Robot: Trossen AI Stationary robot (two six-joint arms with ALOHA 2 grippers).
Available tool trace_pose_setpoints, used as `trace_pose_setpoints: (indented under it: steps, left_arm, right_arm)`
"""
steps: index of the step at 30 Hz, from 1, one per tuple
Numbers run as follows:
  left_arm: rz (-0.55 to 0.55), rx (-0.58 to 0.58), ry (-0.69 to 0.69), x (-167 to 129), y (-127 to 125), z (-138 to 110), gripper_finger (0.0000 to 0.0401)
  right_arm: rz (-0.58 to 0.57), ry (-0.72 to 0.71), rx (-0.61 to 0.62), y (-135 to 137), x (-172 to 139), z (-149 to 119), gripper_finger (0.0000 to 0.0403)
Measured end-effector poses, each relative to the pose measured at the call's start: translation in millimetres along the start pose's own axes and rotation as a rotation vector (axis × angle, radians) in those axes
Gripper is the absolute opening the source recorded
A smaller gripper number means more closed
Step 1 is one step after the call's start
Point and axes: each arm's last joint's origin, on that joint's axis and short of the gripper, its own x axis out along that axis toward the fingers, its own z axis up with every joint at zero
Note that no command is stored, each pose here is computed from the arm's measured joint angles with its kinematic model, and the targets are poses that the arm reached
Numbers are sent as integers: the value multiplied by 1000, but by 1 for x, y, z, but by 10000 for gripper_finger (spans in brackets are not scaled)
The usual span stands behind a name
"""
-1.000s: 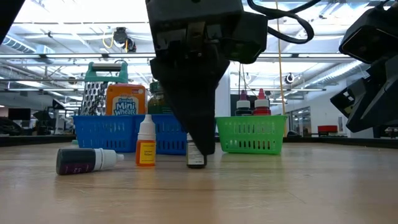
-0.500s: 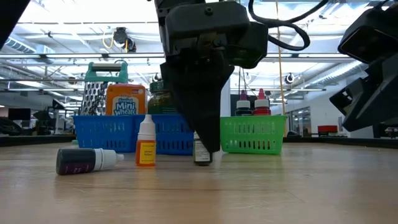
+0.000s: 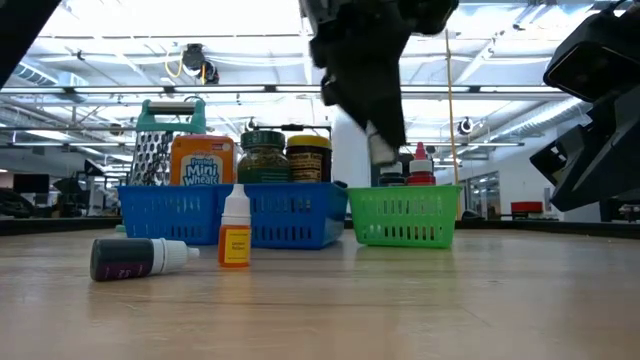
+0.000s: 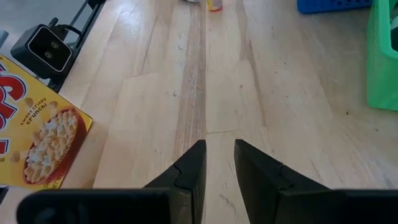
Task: Pick & Place Kitchen Items
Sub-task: Put the green food color into the green bin
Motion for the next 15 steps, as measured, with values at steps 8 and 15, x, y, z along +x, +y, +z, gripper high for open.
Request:
trace_pose_setpoints:
  steps: [8, 15]
  left_arm:
    - [48, 11, -28, -16, 43, 16, 50]
    - [77, -26, -47, -20, 79, 23, 82]
  right_arm:
    - [0, 0, 0, 0, 0, 0, 75]
    - [0, 0, 0, 0, 0, 0, 75]
